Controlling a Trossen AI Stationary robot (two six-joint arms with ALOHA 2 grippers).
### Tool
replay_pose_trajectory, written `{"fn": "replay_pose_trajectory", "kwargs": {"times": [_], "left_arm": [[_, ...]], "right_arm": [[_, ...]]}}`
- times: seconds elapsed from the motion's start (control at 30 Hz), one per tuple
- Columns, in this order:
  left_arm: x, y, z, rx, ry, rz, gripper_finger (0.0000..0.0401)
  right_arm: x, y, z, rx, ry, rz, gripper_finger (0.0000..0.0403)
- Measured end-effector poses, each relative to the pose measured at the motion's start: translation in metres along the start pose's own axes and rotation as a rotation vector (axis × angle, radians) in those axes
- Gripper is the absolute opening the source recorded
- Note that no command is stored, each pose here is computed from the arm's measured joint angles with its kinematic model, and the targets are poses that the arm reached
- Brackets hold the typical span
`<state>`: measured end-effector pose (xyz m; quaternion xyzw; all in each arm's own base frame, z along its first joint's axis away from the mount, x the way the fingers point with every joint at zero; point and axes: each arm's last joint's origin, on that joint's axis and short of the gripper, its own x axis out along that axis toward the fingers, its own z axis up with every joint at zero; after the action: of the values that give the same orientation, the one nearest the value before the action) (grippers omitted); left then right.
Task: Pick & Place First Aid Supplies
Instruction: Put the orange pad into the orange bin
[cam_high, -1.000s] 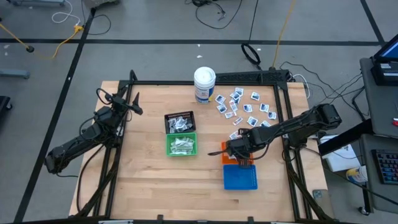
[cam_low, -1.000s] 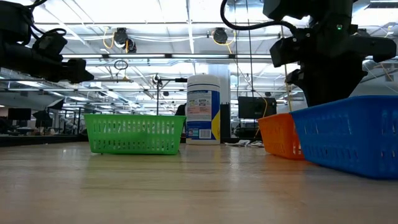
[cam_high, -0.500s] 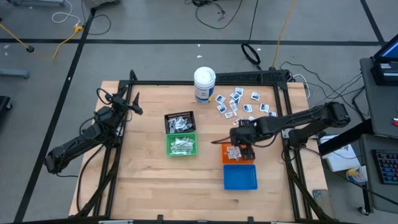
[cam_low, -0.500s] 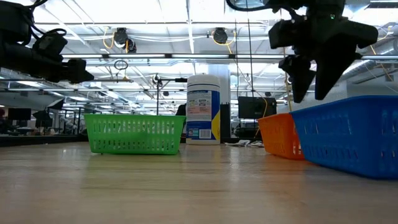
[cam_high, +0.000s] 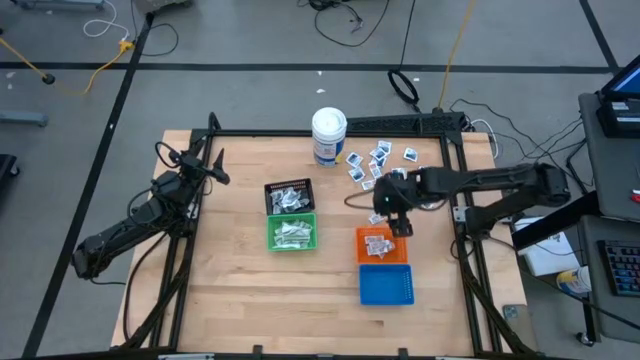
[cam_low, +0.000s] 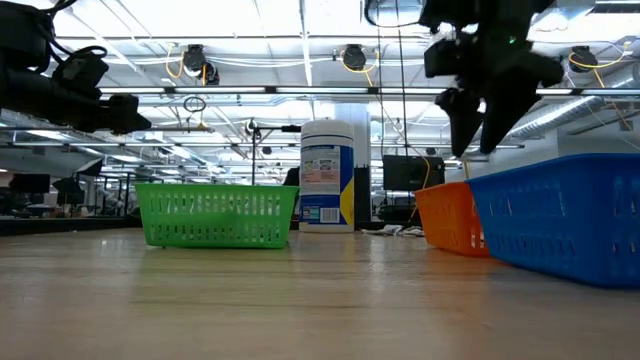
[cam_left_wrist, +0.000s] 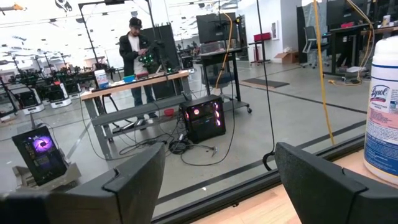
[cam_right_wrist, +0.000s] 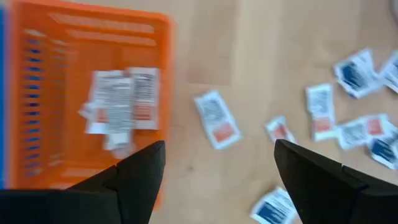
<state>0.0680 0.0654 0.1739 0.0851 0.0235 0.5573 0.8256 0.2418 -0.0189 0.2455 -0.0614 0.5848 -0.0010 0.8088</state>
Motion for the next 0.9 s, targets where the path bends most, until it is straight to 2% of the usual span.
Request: {"fn": "replay_pose_trajectory", "kwargs": {"times": [0.57, 0.77, 0.9], "left_arm": [[0.0, 0.0, 0.0, 0.0, 0.0, 0.0, 0.0305], [0.0, 0.0, 0.0, 0.0, 0.0, 0.0, 0.0306], [0.0, 0.0, 0.0, 0.0, 0.0, 0.0, 0.0306]], "right_arm": [[0.017, -0.095, -0.026, -0.041, 0.073, -0.105, 0.0297], [0.038, -0.105, -0.03, -0.048, 0.14, -0.068, 0.0297], [0.053, -0.106, -0.029, -0.05, 0.135, -0.069, 0.0297]]}}
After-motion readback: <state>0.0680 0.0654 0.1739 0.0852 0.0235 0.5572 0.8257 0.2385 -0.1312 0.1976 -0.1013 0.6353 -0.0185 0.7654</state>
